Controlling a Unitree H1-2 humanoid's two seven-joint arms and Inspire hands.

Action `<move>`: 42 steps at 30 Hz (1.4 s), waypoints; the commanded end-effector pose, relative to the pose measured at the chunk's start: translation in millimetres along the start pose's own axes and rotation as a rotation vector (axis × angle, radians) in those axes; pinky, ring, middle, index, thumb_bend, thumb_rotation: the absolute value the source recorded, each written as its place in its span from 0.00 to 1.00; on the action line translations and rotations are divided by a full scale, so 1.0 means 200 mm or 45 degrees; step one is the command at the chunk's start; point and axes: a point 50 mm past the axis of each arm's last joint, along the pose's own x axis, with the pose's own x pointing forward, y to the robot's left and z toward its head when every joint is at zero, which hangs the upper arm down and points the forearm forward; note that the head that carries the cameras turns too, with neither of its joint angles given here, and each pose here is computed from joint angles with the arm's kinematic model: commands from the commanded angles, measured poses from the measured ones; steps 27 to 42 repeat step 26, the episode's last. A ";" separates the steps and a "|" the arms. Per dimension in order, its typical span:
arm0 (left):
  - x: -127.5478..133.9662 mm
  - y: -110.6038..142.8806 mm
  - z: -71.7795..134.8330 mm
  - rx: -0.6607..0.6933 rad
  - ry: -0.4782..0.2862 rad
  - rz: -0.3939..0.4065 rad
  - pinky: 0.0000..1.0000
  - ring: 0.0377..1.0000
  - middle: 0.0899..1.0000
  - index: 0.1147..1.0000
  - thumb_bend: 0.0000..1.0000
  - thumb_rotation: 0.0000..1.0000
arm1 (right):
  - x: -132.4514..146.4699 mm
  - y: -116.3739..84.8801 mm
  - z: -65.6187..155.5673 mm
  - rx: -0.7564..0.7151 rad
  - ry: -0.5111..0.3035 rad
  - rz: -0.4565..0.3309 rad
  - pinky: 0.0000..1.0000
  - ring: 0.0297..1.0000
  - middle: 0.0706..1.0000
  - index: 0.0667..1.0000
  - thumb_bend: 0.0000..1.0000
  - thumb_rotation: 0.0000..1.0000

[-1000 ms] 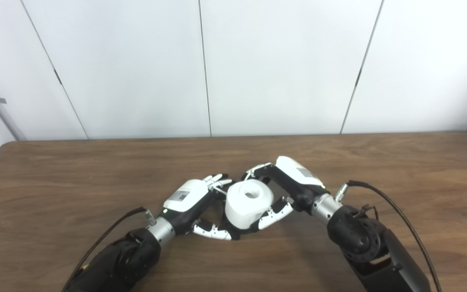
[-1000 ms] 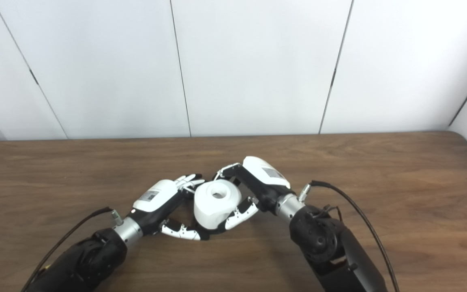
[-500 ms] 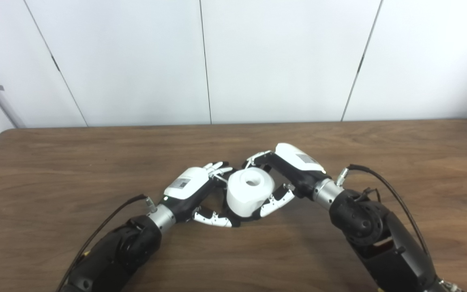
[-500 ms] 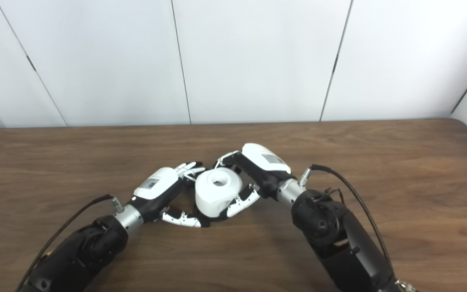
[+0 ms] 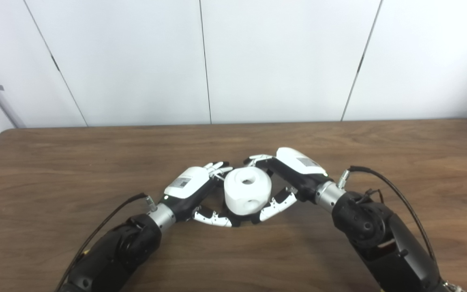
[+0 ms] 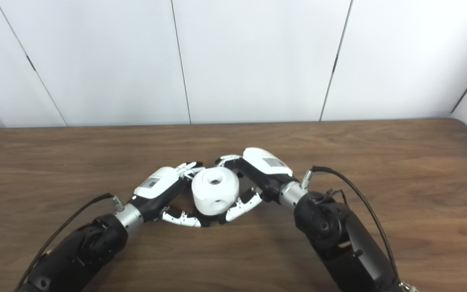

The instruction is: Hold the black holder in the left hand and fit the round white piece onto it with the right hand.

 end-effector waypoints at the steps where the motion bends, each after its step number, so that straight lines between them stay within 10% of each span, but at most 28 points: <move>1: -0.13 -0.24 -0.05 0.053 0.101 -0.317 0.98 0.98 0.90 0.42 0.52 0.06 | 0.01 -0.07 0.05 -0.036 -0.059 -0.062 0.67 0.79 0.84 0.90 0.91 0.31; 26: -0.14 -0.23 -0.07 0.062 0.095 -0.313 1.00 0.98 0.90 0.42 0.52 0.06 | -0.04 -0.35 0.00 0.022 0.069 -0.069 0.62 0.79 0.89 0.97 0.96 0.19; 42: -0.14 -0.23 -0.07 0.062 0.095 -0.313 1.00 0.98 0.90 0.42 0.52 0.06 | -0.04 -0.35 0.00 0.022 0.069 -0.069 0.62 0.79 0.89 0.97 0.96 0.19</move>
